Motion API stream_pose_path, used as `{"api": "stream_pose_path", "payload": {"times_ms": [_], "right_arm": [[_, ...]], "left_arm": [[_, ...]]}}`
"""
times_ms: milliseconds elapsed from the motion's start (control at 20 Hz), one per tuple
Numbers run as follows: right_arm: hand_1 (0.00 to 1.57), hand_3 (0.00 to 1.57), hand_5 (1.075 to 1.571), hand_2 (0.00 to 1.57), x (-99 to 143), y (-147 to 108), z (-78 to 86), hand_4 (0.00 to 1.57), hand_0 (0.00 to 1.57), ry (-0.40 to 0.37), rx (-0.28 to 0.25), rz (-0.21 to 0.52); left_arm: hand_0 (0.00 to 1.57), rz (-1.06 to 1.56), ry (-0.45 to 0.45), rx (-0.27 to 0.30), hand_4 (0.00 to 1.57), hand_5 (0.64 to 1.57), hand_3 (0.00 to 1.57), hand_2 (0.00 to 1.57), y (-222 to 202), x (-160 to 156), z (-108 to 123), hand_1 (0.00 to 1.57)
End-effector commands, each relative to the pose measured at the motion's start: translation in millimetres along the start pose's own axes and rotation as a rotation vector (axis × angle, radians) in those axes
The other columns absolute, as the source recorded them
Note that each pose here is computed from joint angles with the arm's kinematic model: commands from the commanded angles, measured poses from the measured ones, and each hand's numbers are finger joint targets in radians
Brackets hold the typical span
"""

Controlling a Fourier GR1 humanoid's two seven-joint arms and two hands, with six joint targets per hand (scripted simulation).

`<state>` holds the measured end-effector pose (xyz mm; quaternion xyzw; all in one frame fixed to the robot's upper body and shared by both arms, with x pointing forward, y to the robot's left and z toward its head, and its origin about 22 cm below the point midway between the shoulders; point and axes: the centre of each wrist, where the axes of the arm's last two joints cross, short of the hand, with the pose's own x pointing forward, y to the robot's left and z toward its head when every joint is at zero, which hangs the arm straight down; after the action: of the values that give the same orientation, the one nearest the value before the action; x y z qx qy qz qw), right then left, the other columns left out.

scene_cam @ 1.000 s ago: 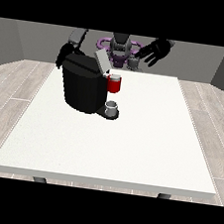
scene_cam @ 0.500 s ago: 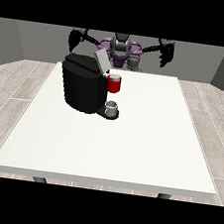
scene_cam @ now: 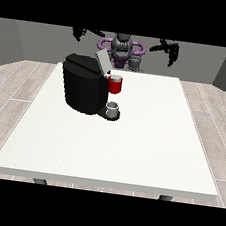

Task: Insert the coffee pod into the coffee machine and close the lid

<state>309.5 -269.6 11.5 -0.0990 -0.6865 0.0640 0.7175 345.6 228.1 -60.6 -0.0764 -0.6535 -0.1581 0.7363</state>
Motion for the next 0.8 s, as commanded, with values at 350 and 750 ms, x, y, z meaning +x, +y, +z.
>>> {"api": "stream_pose_path", "payload": {"times_ms": [350,750], "right_arm": [[0.00,0.00,1.571,0.00,27.4,-26.9,-37.0,0.08,0.00,0.002,-0.058,-0.157],[0.00,0.00,1.571,0.00,35.9,-15.9,-53.6,0.07,0.00,0.030,0.021,-0.196]], "left_arm": [[0.00,-0.004,-0.125,0.016,0.37,1.571,0.00,0.00,-4.1,25.6,9.2,0.00],[0.00,-0.035,-0.161,0.050,0.32,1.571,0.00,0.00,11.0,49.2,28.3,0.00]]}}
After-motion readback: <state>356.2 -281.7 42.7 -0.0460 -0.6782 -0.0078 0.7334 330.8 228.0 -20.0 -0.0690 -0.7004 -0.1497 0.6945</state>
